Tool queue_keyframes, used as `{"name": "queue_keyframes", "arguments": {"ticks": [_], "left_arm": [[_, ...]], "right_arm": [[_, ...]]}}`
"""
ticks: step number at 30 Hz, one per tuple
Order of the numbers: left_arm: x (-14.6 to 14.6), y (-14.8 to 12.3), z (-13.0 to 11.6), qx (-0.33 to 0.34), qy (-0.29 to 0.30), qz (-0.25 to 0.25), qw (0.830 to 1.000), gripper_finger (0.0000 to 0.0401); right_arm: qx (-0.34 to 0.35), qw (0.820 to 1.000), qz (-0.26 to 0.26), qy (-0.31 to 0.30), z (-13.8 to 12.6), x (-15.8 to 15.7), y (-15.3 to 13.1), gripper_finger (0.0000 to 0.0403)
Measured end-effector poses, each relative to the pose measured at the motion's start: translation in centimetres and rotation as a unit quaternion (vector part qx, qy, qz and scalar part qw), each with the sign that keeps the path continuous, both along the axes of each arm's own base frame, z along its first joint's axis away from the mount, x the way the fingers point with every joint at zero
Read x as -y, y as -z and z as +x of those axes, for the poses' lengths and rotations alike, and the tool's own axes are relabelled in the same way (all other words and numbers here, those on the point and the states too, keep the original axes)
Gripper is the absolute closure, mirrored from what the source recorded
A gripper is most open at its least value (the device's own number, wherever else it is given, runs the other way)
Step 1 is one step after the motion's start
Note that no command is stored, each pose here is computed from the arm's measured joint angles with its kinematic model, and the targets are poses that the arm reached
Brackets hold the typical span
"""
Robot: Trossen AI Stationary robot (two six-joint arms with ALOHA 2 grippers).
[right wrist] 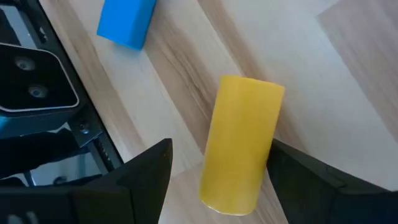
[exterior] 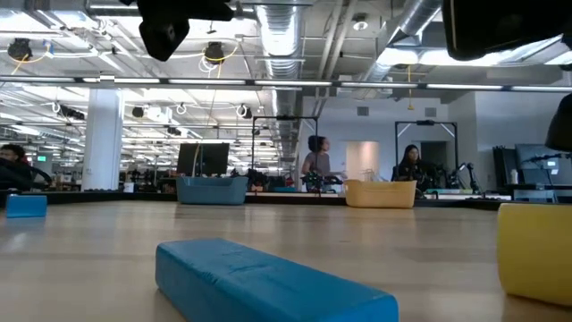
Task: Sort & place blocks by color
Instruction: Put the yellow block into the yellow bin
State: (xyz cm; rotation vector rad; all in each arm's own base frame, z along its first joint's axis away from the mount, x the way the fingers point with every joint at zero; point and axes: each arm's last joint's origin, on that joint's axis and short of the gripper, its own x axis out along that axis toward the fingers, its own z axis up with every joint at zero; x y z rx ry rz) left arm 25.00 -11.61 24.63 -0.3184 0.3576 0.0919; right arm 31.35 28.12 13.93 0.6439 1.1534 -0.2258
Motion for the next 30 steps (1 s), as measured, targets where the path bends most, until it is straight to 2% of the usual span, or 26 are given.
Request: {"name": "queue_keyframes", "arguments": {"ticks": [6, 9, 13, 19, 22, 25, 30], "left_arm": [[0.0, 0.2, -0.1, -0.011, 0.001, 0.008, 1.0, 0.0327], [-0.1, 0.4, -0.2, -0.022, -0.006, 0.002, 1.0, 0.0322], [-0.2, 0.6, -0.3, -0.029, -0.019, -0.006, 0.999, 0.029], [-0.7, 0.7, -0.1, -0.03, -0.047, -0.007, 0.998, 0.0209], [-1.6, 1.0, 0.1, -0.045, -0.072, -0.024, 0.996, 0.0179], [-2.6, 1.2, 0.4, -0.059, -0.087, -0.045, 0.994, 0.0166], [-4.6, 0.9, 1.3, -0.051, -0.073, -0.081, 0.993, 0.0164]], "right_arm": [[-0.041, 0.999, -0.026, 0.021, -0.2, 1.1, 0.3, 0.0124], [-0.051, 0.998, -0.036, 0.025, -0.1, 1.6, 0.4, 0.0141], [-0.061, 0.997, -0.047, 0.02, 0.3, 2.4, 0.5, 0.0194], [-0.07, 0.997, -0.038, 0.012, 0.7, 3.1, 0.2, 0.0288], [-0.064, 0.997, -0.045, 0.006, 0.5, 3.4, -0.5, 0.0289], [-0.065, 0.993, -0.096, 0.023, -0.4, 4.5, -2.0, 0.0289], [-0.056, 0.981, -0.168, 0.074, -2.5, 6.5, -6.1, 0.028]]}}
